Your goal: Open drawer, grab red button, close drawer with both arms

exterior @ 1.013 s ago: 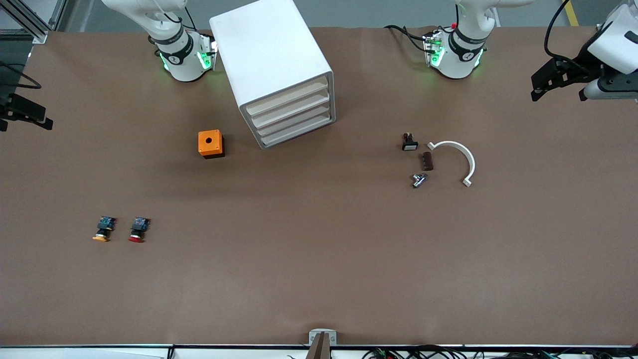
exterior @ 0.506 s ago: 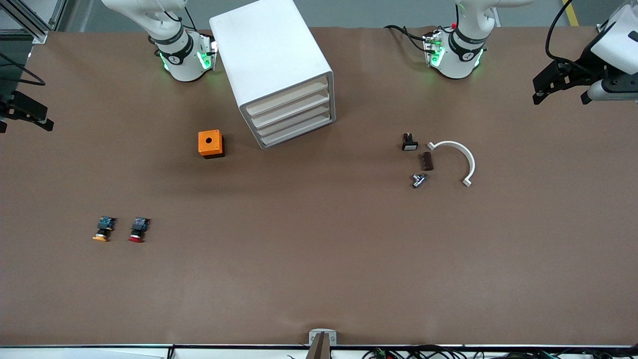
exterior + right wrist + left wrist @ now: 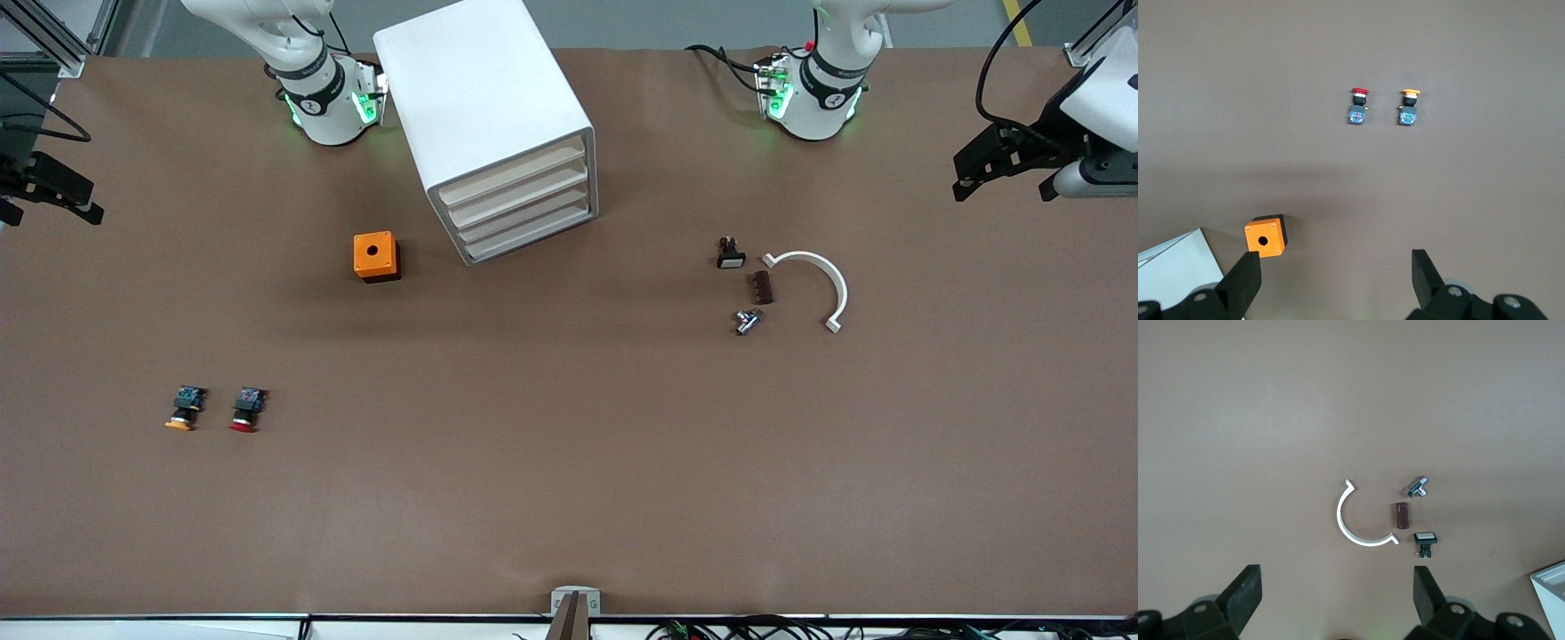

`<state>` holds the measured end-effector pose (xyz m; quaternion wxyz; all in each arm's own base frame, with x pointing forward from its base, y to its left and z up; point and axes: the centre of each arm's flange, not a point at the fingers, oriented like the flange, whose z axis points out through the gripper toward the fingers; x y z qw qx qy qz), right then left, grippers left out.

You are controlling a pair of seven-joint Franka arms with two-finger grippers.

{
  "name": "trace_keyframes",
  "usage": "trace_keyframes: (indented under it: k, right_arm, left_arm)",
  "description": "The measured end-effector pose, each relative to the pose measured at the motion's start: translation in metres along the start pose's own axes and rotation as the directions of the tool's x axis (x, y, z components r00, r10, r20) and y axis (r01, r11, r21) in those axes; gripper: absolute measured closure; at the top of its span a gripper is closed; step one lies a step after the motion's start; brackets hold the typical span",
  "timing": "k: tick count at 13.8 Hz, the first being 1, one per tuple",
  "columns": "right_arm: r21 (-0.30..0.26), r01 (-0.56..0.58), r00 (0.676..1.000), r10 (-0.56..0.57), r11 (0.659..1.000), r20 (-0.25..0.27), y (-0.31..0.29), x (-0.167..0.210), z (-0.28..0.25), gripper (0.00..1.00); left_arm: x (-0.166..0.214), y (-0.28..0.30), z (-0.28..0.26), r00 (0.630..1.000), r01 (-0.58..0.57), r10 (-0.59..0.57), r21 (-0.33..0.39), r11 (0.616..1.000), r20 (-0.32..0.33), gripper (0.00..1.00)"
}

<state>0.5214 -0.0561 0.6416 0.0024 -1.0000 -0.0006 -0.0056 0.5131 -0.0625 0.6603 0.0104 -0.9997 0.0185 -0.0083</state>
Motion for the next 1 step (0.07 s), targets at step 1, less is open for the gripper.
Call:
trace_keyframes:
  k: [1]
  right_arm:
    - [0.001,0.0,1.0,0.0,1.0,0.0,-0.0003,-0.0002,0.0,0.0]
  left_arm:
    - [0.0,0.0,0.0002,1.0,0.0,0.0,0.0,1.0,0.001,0.0]
